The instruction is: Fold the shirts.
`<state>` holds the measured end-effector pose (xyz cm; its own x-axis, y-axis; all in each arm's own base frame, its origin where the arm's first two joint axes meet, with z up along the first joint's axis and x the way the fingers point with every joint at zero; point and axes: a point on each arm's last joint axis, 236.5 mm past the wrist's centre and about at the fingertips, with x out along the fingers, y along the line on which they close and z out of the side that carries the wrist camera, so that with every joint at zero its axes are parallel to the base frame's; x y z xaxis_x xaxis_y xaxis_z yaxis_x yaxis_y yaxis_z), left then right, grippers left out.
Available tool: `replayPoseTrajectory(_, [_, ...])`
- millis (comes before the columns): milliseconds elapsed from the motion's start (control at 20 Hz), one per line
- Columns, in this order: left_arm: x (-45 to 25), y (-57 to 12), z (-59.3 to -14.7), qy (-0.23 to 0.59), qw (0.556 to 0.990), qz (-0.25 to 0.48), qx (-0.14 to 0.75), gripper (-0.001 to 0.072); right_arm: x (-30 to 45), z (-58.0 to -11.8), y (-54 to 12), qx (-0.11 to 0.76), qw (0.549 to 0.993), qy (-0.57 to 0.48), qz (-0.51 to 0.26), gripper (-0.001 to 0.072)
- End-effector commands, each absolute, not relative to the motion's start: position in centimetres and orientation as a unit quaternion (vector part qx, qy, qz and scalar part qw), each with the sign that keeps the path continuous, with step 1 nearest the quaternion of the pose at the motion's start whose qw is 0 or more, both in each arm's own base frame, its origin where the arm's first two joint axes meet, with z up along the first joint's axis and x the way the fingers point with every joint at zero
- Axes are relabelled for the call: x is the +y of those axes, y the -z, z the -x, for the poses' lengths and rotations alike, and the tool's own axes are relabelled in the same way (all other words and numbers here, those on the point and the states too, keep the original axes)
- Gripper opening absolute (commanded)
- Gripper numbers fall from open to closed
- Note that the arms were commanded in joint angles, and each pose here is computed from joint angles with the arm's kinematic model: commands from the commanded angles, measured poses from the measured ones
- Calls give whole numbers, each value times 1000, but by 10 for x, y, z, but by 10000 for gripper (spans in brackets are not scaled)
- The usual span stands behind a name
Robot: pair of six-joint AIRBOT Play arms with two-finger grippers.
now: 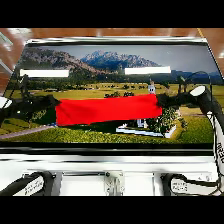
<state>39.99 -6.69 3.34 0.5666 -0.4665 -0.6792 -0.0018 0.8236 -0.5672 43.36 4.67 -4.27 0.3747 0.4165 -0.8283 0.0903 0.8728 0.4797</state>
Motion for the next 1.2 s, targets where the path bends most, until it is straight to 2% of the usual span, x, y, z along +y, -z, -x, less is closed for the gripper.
replayPoseTrajectory(0, [-62, -23, -437, 121, 837, 303, 440, 43, 53, -482, 32, 505, 828, -89, -228, 56])
replayPoseTrajectory(250, [-66, 21, -442, 109, 804, 338, 477, 44, 63, -493, 72, 526, 811, -73, -247, 57])
replayPoseTrajectory(300, [-66, 28, -441, 108, 799, 340, 483, 85, 64, -492, 77, 531, 807, -72, -248, 67])
replayPoseTrajectory(350, [-67, 32, -440, 107, 795, 343, 489, 225, 64, -491, 79, 535, 804, -72, -249, 134])
replayPoseTrajectory(400, [-68, 33, -438, 109, 792, 343, 492, 375, 63, -491, 78, 534, 806, -74, -245, 368])
replayPoseTrajectory(450, [-67, 32, -437, 110, 790, 345, 494, 477, 61, -489, 75, 534, 808, -81, -236, 577])
replayPoseTrajectory(550, [-63, 28, -432, 117, 783, 351, 500, 475, 44, -486, 66, 533, 813, -80, -220, 599])
replayPoseTrajectory(650, [-62, 23, -425, 130, 770, 358, 512, 472, 21, -480, 63, 537, 806, -63, -239, 692])
replayPoseTrajectory(900, [-80, 20, -408, 163, 744, 357, 541, 469, 2, -463, 91, 576, 765, -47, -285, 691])
replayPoseTrajectory(1150, [-103, 16, -403, 191, 737, 349, 546, 449, 44, -466, 123, 592, 725, -67, -346, 691])
